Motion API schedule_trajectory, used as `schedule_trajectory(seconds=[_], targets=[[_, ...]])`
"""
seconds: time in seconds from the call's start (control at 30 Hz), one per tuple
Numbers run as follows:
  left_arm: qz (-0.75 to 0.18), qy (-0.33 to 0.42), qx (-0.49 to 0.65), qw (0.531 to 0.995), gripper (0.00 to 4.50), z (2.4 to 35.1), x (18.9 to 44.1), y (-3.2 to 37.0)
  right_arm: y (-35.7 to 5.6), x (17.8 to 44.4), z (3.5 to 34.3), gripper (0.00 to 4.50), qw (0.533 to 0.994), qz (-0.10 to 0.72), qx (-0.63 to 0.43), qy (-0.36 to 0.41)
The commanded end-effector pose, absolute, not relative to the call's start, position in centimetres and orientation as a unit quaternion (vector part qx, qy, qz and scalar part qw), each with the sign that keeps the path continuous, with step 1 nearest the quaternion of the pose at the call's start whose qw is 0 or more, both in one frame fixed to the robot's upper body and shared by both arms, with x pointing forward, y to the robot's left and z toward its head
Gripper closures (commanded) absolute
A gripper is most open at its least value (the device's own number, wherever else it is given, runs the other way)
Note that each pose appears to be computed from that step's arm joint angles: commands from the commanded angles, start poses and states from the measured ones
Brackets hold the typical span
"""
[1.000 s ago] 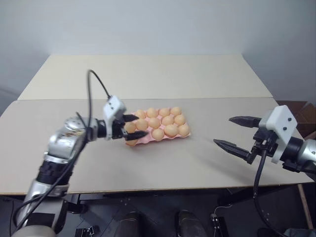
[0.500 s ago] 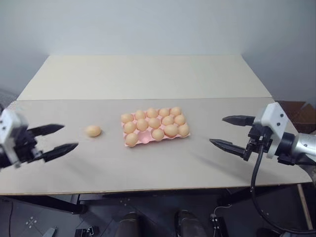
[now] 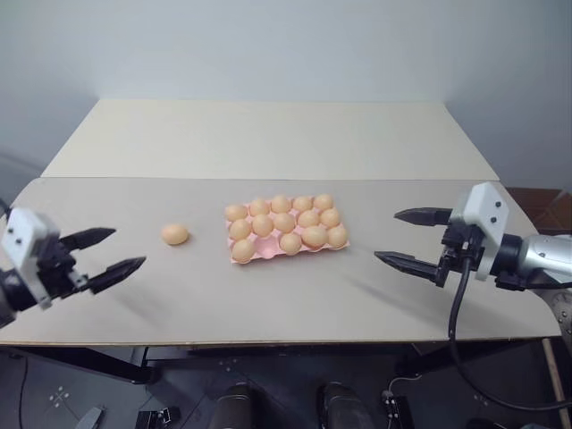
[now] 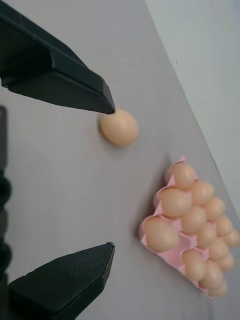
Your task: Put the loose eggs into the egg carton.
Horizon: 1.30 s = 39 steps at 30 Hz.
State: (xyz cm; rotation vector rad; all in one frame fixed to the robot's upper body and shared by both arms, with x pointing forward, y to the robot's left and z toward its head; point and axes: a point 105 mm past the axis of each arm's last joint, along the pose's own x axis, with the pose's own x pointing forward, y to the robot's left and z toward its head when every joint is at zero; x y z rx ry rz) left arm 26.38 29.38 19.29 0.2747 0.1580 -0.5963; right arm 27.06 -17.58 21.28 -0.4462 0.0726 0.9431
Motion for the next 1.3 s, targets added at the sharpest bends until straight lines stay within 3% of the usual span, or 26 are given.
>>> schedule_trajectory(seconds=[0.03,0.37,0.5,0.53,0.63,0.77,1.03,1.3], targets=[[-0.243,0.087,0.145,0.955,0.03,19.2,29.4,30.0,-17.4,26.8,22.5,0.00,0.865,0.445,-0.232,0.012],[-0.276,0.158,0.138,0.938,0.03,15.1,36.9,27.8,-17.5,26.0,23.2,0.00,0.869,0.434,-0.239,0.009],[-0.269,0.205,0.157,0.928,0.03,12.6,38.0,28.2,-17.6,25.6,23.4,0.00,0.872,0.426,-0.242,0.009],[-0.264,0.212,0.153,0.928,0.21,12.1,38.2,28.2,-17.6,25.5,23.4,0.00,0.873,0.424,-0.241,0.009],[-0.272,0.219,0.147,0.926,0.95,11.2,38.6,27.7,-17.9,25.3,23.6,0.00,0.879,0.411,-0.241,0.010],[-0.276,0.193,0.139,0.931,2.20,12.4,39.2,27.1,-18.2,25.2,23.9,0.00,0.885,0.401,-0.238,0.009],[-0.363,0.107,0.134,0.916,2.20,18.1,36.9,24.4,-18.1,24.8,23.6,0.00,0.887,0.396,-0.237,0.011],[-0.516,0.069,0.134,0.843,2.20,19.5,35.5,14.0,-18.1,25.0,23.5,0.00,0.891,0.388,-0.236,0.005]])
